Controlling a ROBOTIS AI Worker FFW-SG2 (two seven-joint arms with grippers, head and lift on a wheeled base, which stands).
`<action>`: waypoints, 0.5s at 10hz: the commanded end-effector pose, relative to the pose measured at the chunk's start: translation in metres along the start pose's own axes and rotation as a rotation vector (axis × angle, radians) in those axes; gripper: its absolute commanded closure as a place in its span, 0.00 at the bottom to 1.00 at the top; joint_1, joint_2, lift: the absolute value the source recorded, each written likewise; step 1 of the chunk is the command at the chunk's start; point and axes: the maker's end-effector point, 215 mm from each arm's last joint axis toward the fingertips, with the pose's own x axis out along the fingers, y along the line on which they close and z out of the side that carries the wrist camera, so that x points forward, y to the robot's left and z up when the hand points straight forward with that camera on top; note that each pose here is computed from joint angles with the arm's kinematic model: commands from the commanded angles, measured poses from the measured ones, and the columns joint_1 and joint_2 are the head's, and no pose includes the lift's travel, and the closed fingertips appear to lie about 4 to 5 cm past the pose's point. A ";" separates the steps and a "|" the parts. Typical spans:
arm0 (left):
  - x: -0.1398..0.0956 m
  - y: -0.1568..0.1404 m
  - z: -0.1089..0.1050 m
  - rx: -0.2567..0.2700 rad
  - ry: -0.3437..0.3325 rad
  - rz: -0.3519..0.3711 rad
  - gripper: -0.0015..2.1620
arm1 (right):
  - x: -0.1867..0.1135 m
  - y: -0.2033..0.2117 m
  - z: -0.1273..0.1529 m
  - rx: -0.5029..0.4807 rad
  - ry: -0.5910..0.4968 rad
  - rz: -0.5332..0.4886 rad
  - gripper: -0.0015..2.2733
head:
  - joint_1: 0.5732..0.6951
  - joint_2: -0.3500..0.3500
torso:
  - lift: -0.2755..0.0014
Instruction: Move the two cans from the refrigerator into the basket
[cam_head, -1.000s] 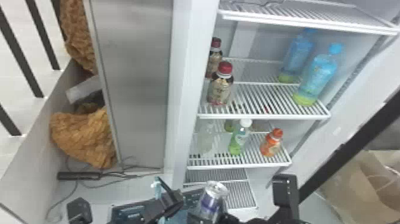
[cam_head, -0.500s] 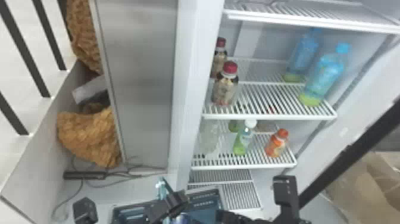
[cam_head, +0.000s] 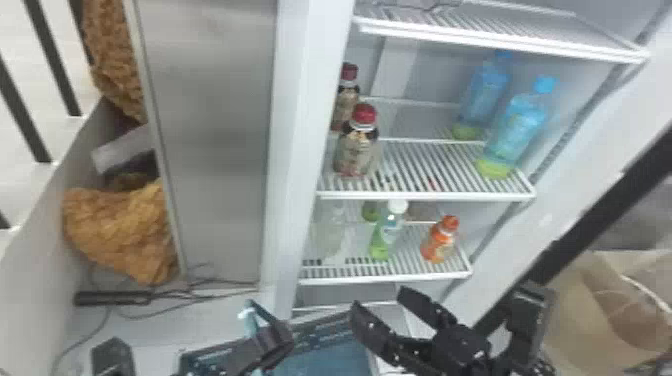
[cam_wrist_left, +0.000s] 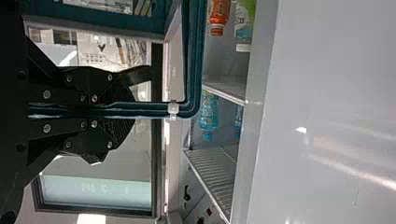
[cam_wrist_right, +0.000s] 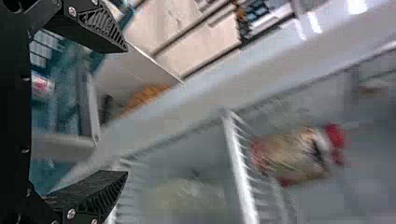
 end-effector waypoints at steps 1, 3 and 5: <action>0.000 0.000 -0.001 -0.001 0.003 0.002 0.55 | -0.027 -0.036 0.012 -0.045 -0.082 -0.092 0.06 | 1.00 0.07 | 0.88; -0.002 0.001 -0.001 -0.004 -0.003 0.003 0.55 | -0.060 -0.068 0.029 -0.107 -0.193 -0.178 0.05 | 1.00 0.00 | 0.88; -0.001 0.003 -0.002 -0.003 0.004 0.009 0.55 | -0.095 -0.088 0.044 -0.182 -0.255 -0.262 0.06 | 1.00 0.00 | 0.88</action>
